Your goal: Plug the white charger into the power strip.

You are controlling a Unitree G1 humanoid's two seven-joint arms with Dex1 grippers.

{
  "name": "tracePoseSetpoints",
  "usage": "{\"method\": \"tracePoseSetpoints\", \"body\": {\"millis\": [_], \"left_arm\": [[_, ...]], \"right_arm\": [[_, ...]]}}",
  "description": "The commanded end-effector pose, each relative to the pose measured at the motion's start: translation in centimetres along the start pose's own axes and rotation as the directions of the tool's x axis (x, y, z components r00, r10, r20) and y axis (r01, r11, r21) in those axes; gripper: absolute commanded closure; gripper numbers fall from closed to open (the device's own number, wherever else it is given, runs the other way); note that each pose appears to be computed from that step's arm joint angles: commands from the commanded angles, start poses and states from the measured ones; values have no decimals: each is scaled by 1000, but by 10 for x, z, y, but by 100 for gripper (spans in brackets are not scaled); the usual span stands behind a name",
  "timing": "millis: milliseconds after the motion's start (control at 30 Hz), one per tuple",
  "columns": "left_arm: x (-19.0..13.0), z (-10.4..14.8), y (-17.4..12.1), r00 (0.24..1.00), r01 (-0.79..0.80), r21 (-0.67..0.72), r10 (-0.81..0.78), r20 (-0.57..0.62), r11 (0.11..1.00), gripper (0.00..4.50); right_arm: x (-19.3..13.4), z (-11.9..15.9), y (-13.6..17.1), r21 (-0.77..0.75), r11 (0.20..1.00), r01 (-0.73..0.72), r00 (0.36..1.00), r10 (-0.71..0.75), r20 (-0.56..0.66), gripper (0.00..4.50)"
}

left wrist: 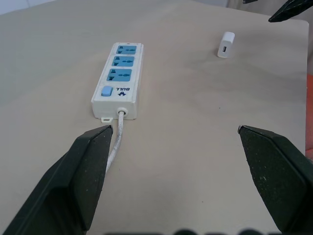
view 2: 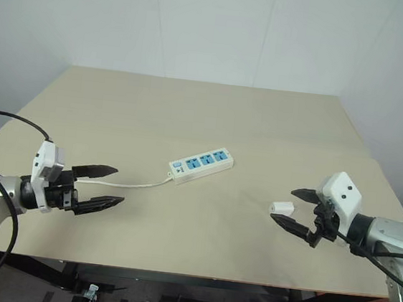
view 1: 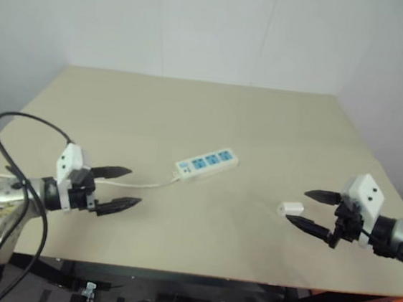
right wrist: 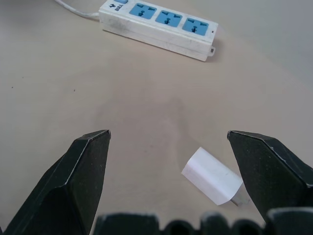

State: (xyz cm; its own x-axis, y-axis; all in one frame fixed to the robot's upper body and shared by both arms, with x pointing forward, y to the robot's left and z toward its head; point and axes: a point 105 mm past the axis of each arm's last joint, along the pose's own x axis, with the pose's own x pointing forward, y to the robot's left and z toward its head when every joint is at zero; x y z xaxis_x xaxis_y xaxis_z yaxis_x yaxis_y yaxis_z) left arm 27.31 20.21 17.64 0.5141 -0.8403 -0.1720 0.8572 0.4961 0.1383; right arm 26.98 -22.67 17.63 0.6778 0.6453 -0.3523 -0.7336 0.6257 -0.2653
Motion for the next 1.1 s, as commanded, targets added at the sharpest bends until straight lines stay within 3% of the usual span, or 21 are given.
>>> {"method": "tracePoseSetpoints", "body": {"millis": [33,333,467,533,700,900,1100], "left_arm": [[1,11,-2,1000,15,41,-15,16,999,3],[5,9,-1,1000,19,42,-19,14,999,3],[19,-2,21,993,-104,96,109,-40,990,3],[36,-10,38,983,-167,110,175,-63,980,3],[83,-13,54,989,-146,87,148,-22,986,3],[134,-13,53,997,-72,71,68,48,995,3],[157,-24,61,996,-85,95,82,36,992,3]], "right_arm": [[-4,11,1,-41,999,-1,1000,2,27,0],[-4,13,2,-43,999,-4,999,6,33,0],[-3,14,2,-44,999,-6,999,8,42,0],[-2,16,3,-49,999,-10,999,12,48,0],[1,22,3,-66,998,-11,998,16,65,0],[2,27,6,-79,997,-7,997,14,81,0],[0,35,9,-88,996,4,995,5,104,0]]}}
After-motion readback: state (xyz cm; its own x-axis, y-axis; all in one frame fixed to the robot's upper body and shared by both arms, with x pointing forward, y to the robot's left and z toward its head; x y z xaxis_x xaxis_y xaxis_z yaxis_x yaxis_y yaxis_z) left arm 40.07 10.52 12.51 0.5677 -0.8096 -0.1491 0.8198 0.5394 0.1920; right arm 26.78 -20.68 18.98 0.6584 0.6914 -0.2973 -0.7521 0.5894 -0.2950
